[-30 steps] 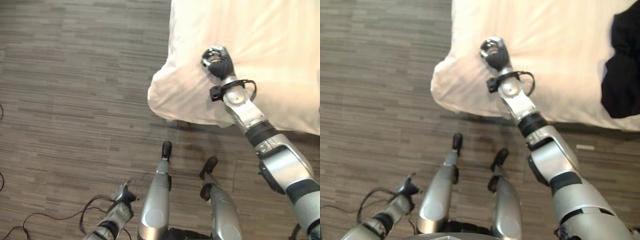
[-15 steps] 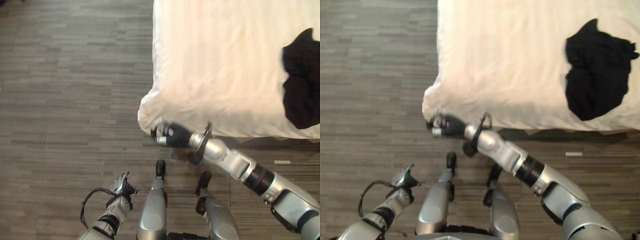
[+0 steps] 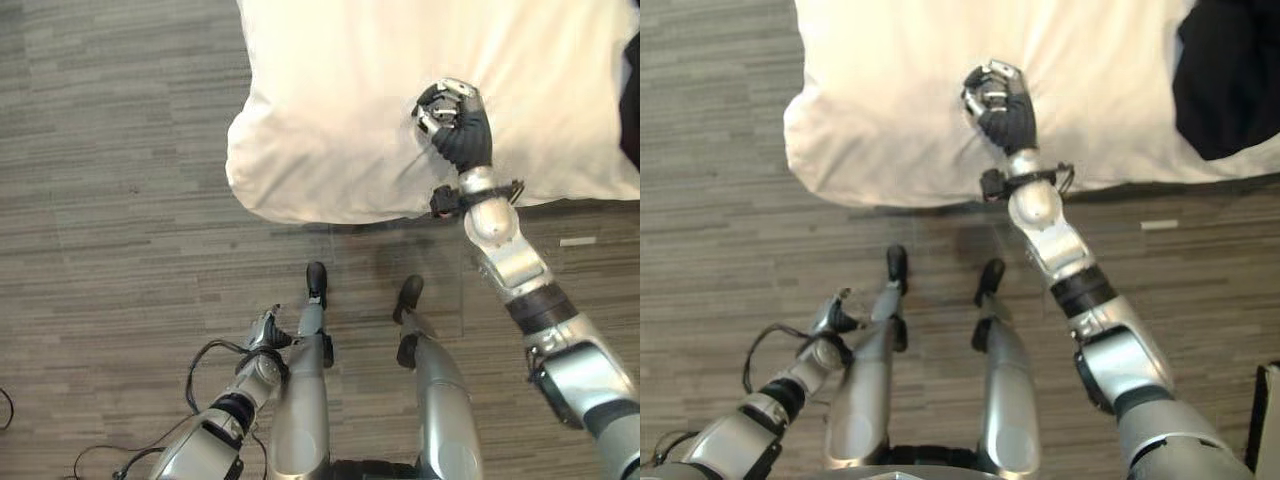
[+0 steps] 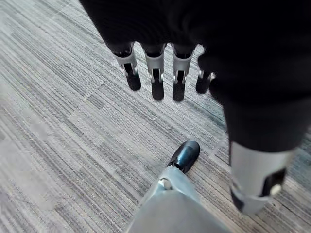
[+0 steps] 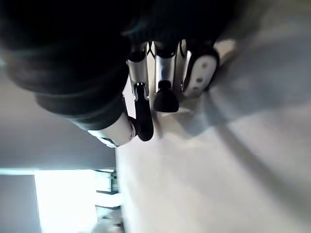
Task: Tidy up the quilt and then pick up the clothes from the bed and put them into the laundry hamper.
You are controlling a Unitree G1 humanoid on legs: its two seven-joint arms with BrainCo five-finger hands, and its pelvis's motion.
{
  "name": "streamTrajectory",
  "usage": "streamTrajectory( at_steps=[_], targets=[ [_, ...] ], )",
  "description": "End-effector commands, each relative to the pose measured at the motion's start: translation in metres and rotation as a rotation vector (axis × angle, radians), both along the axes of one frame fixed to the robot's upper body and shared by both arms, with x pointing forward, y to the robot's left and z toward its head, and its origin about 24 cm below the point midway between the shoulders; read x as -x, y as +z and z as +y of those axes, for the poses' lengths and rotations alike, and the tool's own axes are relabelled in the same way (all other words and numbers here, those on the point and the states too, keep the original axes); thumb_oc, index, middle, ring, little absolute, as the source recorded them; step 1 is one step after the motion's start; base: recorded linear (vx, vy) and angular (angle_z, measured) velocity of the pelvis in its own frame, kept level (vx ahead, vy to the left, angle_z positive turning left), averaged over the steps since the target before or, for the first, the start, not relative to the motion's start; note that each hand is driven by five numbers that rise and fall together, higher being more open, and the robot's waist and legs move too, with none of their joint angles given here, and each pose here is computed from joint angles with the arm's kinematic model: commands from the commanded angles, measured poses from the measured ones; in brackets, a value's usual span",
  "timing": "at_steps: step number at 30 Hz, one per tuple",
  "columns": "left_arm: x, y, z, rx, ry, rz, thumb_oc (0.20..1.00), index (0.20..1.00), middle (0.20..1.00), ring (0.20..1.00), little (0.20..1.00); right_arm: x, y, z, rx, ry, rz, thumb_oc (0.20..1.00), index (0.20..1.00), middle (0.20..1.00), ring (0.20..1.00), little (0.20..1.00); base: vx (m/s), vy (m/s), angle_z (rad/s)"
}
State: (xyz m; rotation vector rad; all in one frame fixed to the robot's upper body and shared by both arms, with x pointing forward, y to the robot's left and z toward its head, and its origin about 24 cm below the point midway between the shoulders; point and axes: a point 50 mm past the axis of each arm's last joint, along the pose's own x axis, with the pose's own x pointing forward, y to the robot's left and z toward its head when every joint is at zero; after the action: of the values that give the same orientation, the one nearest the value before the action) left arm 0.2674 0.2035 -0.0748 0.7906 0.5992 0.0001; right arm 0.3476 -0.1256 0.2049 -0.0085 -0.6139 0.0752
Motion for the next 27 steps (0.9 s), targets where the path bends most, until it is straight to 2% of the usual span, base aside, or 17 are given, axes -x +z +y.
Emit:
streamTrajectory(
  at_steps=[1, 2, 3, 5, 6, 7, 10, 11, 17, 20, 21, 22, 23, 26, 27],
  targets=[
    [0.027, -0.021, 0.002, 0.076, 0.055, 0.082, 1.000, 1.000, 1.000, 1.000, 1.000, 0.008, -0.094, -0.051, -0.145, -0.133, 0.381, 0.200, 0.200, 0.200, 0.200, 0.200, 0.14, 0.105, 0.09],
    [0.032, -0.024, 0.007, 0.060, 0.056, 0.109, 1.000, 1.000, 1.000, 1.000, 1.000, 0.026, -0.137, -0.080, -0.205, -0.239, 0.520, 0.200, 0.200, 0.200, 0.200, 0.200, 0.10, 0.072, 0.07],
    [0.032, -0.024, 0.006, 0.060, 0.055, 0.111, 1.000, 1.000, 1.000, 1.000, 1.000, 0.026, -0.137, -0.080, -0.205, -0.239, 0.521, 0.200, 0.200, 0.200, 0.200, 0.200, 0.18, 0.121, -0.02],
    [0.041, -0.029, 0.011, 0.051, 0.065, 0.141, 1.000, 1.000, 1.000, 1.000, 1.000, 0.053, -0.179, -0.111, -0.279, -0.374, 0.660, 0.200, 0.200, 0.200, 0.200, 0.200, 0.18, 0.113, -0.28],
    [0.047, -0.033, 0.013, 0.064, 0.082, 0.162, 1.000, 1.000, 1.000, 1.000, 1.000, 0.069, -0.203, -0.122, -0.314, -0.440, 0.748, 0.200, 0.200, 0.200, 0.200, 0.200, 0.33, 0.151, -0.38],
    [0.056, -0.038, 0.015, 0.087, 0.106, 0.191, 1.000, 1.000, 1.000, 1.000, 1.000, 0.103, -0.243, -0.136, -0.329, -0.530, 0.920, 0.200, 0.200, 0.200, 0.200, 0.200, 0.35, 0.137, -0.24],
    [0.063, -0.041, 0.018, 0.114, 0.135, 0.202, 1.000, 1.000, 1.000, 1.000, 1.000, 0.136, -0.278, -0.142, -0.272, -0.593, 1.110, 0.200, 0.200, 0.200, 0.200, 0.200, 0.22, 0.067, -0.36],
    [0.070, -0.044, 0.024, 0.121, 0.168, 0.218, 1.000, 1.000, 1.000, 1.000, 1.000, 0.161, -0.304, -0.141, -0.199, -0.609, 1.278, 1.000, 1.000, 1.000, 1.000, 1.000, 0.32, 0.107, -0.54],
    [0.100, -0.059, 0.036, 0.030, 0.147, 0.372, 1.000, 1.000, 1.000, 1.000, 1.000, 0.221, -0.348, -0.127, -0.071, -0.635, 1.620, 1.000, 1.000, 1.000, 1.000, 1.000, 0.36, 0.047, -0.96],
    [0.111, -0.064, 0.037, -0.003, 0.114, 0.410, 1.000, 1.000, 1.000, 1.000, 1.000, 0.240, -0.356, -0.123, 0.132, -0.545, 1.707, 1.000, 1.000, 1.000, 1.000, 1.000, 0.40, -0.136, -1.08],
    [0.112, -0.064, 0.037, -0.003, 0.115, 0.412, 1.000, 1.000, 1.000, 1.000, 1.000, 0.241, -0.356, -0.123, 0.136, -0.543, 1.708, 1.000, 1.000, 1.000, 1.000, 1.000, 0.28, -0.324, -1.03],
    [0.116, -0.065, 0.037, 0.041, 0.167, 0.396, 1.000, 1.000, 1.000, 1.000, 1.000, 0.244, -0.358, -0.117, 0.302, -0.454, 1.712, 1.000, 1.000, 1.000, 1.000, 1.000, 0.13, -0.271, -1.45],
    [0.116, -0.065, 0.038, 0.040, 0.169, 0.396, 1.000, 1.000, 1.000, 1.000, 1.000, 0.244, -0.358, -0.117, 0.302, -0.453, 1.712, 1.000, 1.000, 1.000, 1.000, 1.000, 0.24, -0.265, -1.88],
    [0.109, -0.062, 0.033, 0.122, 0.247, 0.325, 1.000, 1.000, 1.000, 1.000, 1.000, 0.226, -0.353, -0.108, 0.478, -0.351, 1.632, 1.000, 1.000, 1.000, 1.000, 1.000, 0.32, 0.071, -1.76],
    [0.109, -0.064, 0.028, 0.155, 0.287, 0.313, 1.000, 1.000, 1.000, 1.000, 1.000, 0.213, -0.349, -0.102, 0.597, -0.293, 1.561, 1.000, 1.000, 1.000, 1.000, 1.000, 0.53, 0.266, -1.79]
  ],
)
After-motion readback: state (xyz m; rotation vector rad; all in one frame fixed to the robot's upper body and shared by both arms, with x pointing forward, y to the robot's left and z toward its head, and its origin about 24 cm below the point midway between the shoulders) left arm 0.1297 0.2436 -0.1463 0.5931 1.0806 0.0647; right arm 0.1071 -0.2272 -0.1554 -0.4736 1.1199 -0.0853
